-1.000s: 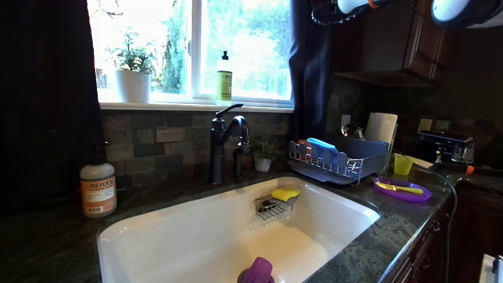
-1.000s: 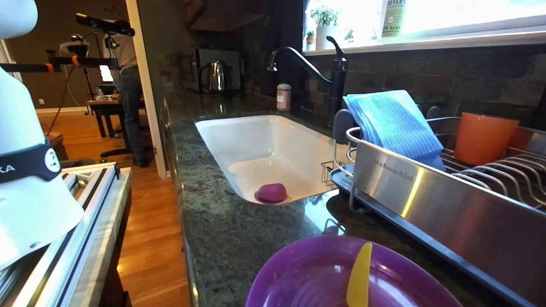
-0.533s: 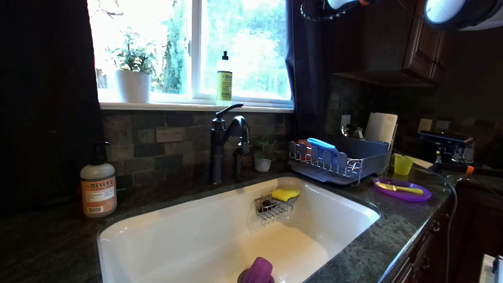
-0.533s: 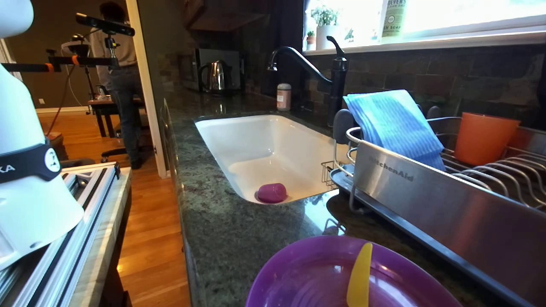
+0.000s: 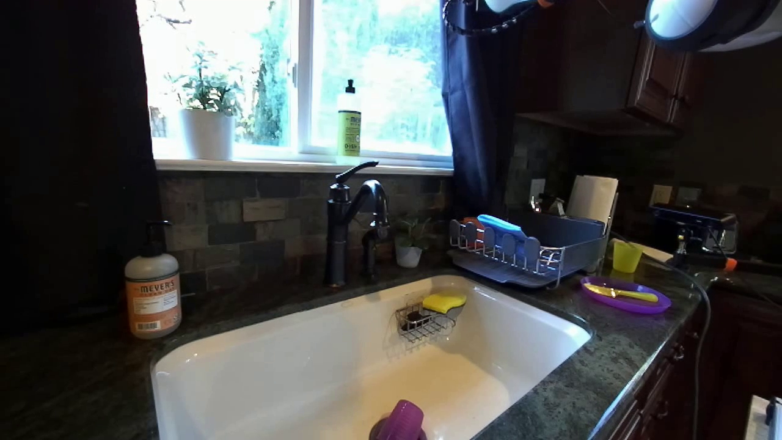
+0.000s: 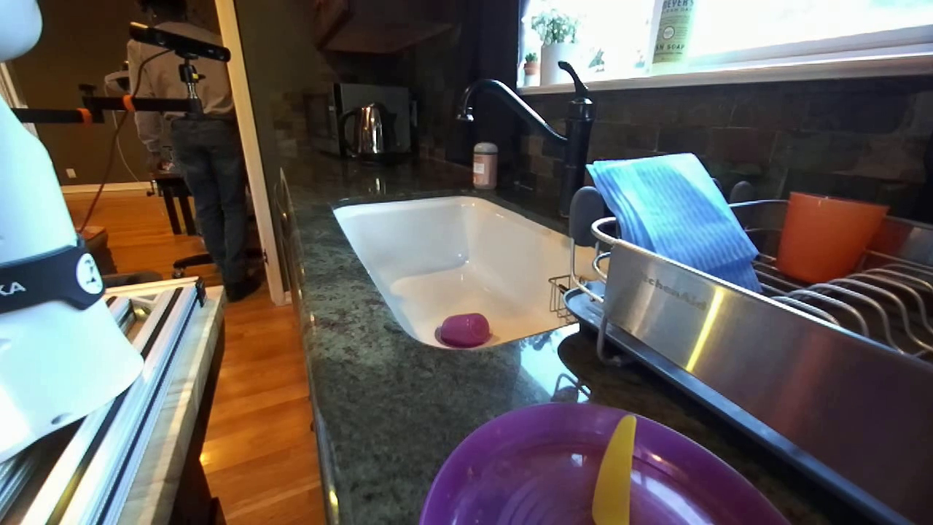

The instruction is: Move the curtain to the left

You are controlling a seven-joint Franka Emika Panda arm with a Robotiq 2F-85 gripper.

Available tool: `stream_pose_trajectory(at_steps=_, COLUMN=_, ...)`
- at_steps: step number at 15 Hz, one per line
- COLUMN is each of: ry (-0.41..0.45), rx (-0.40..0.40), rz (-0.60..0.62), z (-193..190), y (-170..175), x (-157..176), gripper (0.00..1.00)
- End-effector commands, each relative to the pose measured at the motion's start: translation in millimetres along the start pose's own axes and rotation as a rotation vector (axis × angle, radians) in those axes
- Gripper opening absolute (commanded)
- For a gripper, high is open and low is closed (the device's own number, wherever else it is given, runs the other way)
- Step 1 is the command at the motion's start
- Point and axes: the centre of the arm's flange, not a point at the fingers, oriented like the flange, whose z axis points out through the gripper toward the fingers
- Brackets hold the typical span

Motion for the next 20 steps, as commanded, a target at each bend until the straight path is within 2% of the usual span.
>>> stream_pose_trajectory(at_steps=1, ry=0.040, rx=-0.003, rz=-0.087, z=-14, y=-50, x=-3, gripper=1.00)
stream_pose_trajectory(at_steps=4, ry=0.093, rx=0.003, rz=-0.144, z=-32, y=-79, x=-12, gripper=1.00)
stream_pose_trajectory(at_steps=6, ry=0.127, rx=-0.027, rz=-0.155, z=-38, y=-82, x=-11, gripper=1.00)
stream_pose_trajectory(at_steps=8, ry=0.184, rx=0.004, rz=-0.214, z=-54, y=-95, x=-12, gripper=1.00)
stream_pose_trajectory(at_steps=10, ry=0.196, rx=-0.031, rz=-0.214, z=-47, y=-94, x=-6, gripper=1.00)
stream_pose_trajectory(at_steps=11, ry=0.190, rx=-0.057, rz=-0.210, z=-41, y=-87, x=-4, gripper=1.00)
stream_pose_trajectory(at_steps=14, ry=0.136, rx=-0.202, rz=-0.170, z=-9, y=-39, x=-3, gripper=1.00)
stream_pose_trajectory(at_steps=16, ry=0.069, rx=-0.307, rz=-0.139, z=18, y=4, x=-5, gripper=1.00)
stream_pose_trajectory(at_steps=20, ry=0.017, rx=-0.533, rz=-0.053, z=46, y=75, x=-4, gripper=1.00)
